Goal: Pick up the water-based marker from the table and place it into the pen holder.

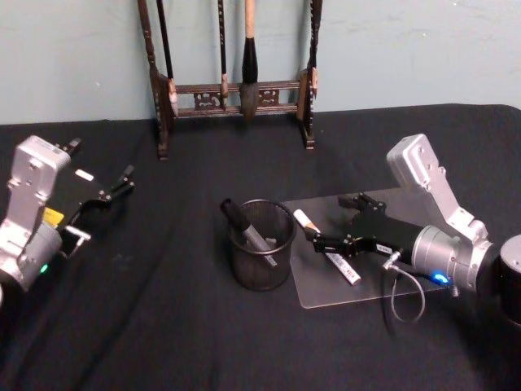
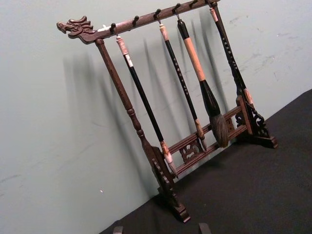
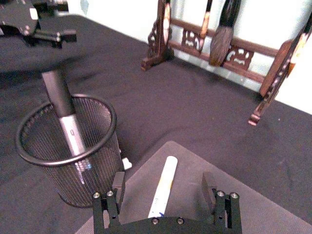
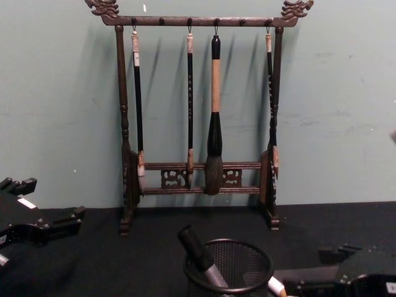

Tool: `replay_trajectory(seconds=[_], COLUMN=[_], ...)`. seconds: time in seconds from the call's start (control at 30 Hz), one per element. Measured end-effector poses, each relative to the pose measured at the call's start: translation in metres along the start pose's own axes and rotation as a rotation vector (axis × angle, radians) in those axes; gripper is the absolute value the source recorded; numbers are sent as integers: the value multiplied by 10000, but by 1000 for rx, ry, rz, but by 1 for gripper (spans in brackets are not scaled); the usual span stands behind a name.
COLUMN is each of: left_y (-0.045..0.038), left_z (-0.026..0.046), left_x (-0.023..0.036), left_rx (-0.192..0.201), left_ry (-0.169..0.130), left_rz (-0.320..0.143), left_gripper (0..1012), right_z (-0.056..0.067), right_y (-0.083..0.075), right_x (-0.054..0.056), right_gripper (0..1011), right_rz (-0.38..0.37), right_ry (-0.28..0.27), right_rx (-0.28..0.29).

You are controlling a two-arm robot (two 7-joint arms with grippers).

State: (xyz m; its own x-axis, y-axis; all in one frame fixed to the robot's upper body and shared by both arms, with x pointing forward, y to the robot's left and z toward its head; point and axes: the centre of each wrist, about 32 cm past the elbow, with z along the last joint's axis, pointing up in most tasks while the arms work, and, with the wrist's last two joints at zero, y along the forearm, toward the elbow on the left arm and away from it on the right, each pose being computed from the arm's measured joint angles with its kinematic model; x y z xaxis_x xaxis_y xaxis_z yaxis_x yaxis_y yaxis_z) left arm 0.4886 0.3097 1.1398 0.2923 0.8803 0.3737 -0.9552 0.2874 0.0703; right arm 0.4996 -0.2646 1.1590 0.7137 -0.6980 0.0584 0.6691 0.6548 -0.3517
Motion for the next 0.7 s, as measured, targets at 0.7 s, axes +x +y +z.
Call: replay_trajectory(seconds=[0.7], left_y=[0], left_z=[0], left_x=[0], left_rx=[0], left_ry=[0], left_rz=[0], left_gripper=[1001], right_z=[-43], right_y=[222], right_x=[-24], right_gripper=[1002], right_rz=[8], right_ry=[20], right_rx=[-106])
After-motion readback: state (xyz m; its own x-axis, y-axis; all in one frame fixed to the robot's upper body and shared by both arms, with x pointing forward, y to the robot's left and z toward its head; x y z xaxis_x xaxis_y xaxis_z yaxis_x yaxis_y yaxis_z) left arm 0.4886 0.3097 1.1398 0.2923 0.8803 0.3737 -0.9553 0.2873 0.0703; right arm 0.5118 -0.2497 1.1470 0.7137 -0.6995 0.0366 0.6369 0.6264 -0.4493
